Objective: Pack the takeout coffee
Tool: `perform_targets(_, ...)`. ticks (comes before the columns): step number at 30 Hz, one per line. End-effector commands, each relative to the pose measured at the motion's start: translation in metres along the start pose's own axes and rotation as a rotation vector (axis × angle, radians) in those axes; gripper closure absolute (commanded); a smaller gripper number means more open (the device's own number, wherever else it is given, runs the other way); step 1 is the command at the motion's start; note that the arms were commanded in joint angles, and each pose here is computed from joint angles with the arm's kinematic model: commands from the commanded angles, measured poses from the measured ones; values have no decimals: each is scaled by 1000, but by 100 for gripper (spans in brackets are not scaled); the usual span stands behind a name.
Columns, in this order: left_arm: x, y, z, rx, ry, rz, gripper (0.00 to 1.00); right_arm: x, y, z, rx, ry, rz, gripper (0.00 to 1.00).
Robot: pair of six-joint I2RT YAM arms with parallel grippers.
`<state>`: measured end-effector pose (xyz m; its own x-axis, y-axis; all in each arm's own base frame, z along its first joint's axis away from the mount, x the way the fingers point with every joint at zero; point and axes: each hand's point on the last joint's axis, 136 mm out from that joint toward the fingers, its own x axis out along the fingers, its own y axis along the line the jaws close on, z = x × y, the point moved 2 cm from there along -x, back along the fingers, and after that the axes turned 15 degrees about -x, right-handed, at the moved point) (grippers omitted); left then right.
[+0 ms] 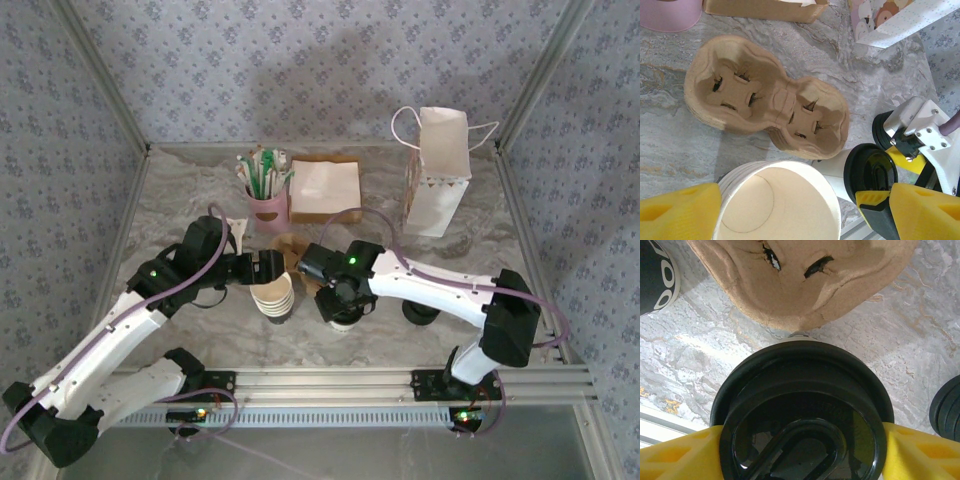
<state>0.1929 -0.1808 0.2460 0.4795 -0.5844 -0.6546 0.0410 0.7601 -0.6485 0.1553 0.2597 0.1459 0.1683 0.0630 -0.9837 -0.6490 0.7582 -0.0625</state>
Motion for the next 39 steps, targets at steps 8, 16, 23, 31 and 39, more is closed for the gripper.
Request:
perform_targets(8,-5,-8,1,3,-2,-45,12,-39,-2,5,15,-31,27,14)
perform_targets(16,-3,-13,1,6,19,-59,14,-57,-10,9,44,-92,47,14)
perform_targets(23,4,-34,-7,69,77,-62,28,-63,-23,-6,148,-220,215,31)
perform_targets(31,30,-76,-44,212,212,-42,52,-41,-33,-25,302,-278,459,81)
perform_targets(39,72,-98,-87,274,357,-27,66,-25,-40,-33,381,-276,531,100)
